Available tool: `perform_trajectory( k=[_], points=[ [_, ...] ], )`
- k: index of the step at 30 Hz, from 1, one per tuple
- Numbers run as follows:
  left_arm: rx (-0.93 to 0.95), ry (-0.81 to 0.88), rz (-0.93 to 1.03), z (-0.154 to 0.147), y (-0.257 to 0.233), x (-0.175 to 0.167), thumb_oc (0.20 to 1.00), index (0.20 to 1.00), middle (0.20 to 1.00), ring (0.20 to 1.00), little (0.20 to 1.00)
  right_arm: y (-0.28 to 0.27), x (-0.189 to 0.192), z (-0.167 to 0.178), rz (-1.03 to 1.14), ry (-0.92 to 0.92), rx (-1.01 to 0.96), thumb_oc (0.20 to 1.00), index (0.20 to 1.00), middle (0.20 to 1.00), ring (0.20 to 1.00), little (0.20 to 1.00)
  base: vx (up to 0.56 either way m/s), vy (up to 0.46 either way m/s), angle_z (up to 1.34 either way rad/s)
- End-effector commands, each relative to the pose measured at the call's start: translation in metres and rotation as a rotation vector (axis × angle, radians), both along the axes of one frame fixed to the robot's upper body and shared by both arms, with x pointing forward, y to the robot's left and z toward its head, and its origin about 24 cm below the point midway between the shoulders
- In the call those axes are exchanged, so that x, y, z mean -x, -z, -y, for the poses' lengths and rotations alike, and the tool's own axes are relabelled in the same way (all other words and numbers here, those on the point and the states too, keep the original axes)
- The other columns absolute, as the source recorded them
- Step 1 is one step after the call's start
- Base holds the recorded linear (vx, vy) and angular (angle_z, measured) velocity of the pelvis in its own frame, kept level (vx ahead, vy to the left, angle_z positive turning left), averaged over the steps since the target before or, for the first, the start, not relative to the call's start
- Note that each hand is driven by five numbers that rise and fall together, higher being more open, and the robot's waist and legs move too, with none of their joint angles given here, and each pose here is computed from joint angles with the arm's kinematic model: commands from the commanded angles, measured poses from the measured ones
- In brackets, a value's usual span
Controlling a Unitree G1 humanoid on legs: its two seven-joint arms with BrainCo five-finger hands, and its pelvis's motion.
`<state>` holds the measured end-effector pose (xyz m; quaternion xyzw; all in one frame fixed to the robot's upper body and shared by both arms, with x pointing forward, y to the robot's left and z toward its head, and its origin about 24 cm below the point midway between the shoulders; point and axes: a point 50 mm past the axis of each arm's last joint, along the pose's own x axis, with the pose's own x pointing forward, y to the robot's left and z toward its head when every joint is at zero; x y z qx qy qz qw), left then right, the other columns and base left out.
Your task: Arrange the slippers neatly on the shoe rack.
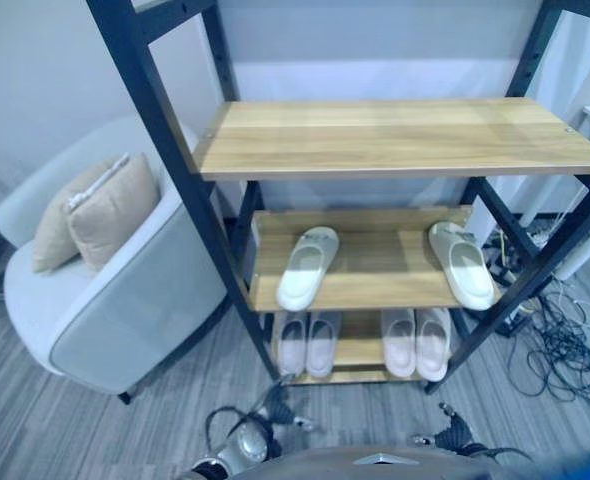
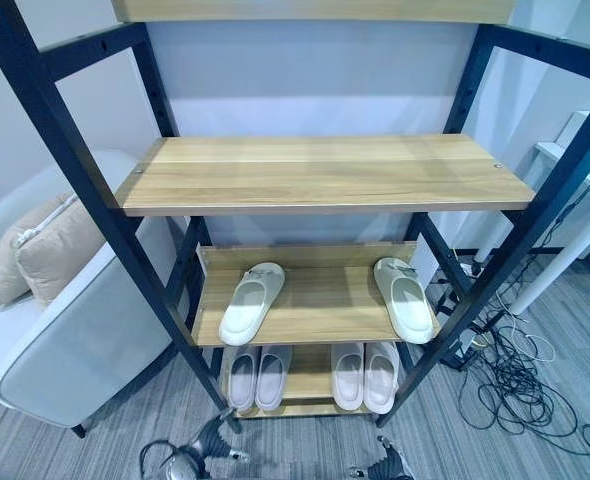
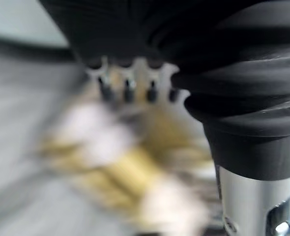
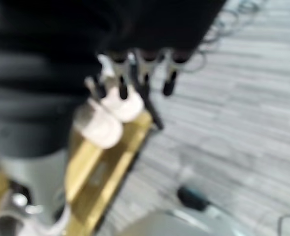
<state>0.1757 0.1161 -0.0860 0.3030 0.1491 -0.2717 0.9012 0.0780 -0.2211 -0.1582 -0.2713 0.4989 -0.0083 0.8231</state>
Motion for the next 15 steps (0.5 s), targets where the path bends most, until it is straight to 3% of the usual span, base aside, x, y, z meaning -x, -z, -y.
perform_trajectory(
  k=[1,6,10,15],
  points=[
    [0.125,0.116,0.102,0.021,-0.027,-0.024,1.0,1.0,1.0,1.0,1.0,-0.003,-0.019,-0.003,0.062,0.021,-0.01,1.0,1.0,1.0,1.0,1.0,0.0,-0.035,-0.03],
    [0.237,0.472,0.424,0.056,-0.118,-0.045,1.0,1.0,1.0,1.0,1.0,-0.001,-0.007,0.006,0.031,0.102,-0.005,1.0,1.0,1.0,1.0,1.0,0.01,-0.032,-0.08],
    [0.279,0.535,0.55,0.066,-0.152,-0.051,1.0,1.0,1.0,1.0,1.0,0.0,-0.005,0.001,0.031,0.136,-0.043,1.0,1.0,1.0,1.0,1.0,0.01,-0.03,0.0],
    [0.118,0.563,0.736,0.091,-0.161,-0.075,1.0,1.0,1.0,1.0,1.0,-0.003,-0.018,-0.001,0.072,0.126,-0.051,1.0,1.0,1.0,1.0,1.0,0.01,-0.033,0.02]
  ],
)
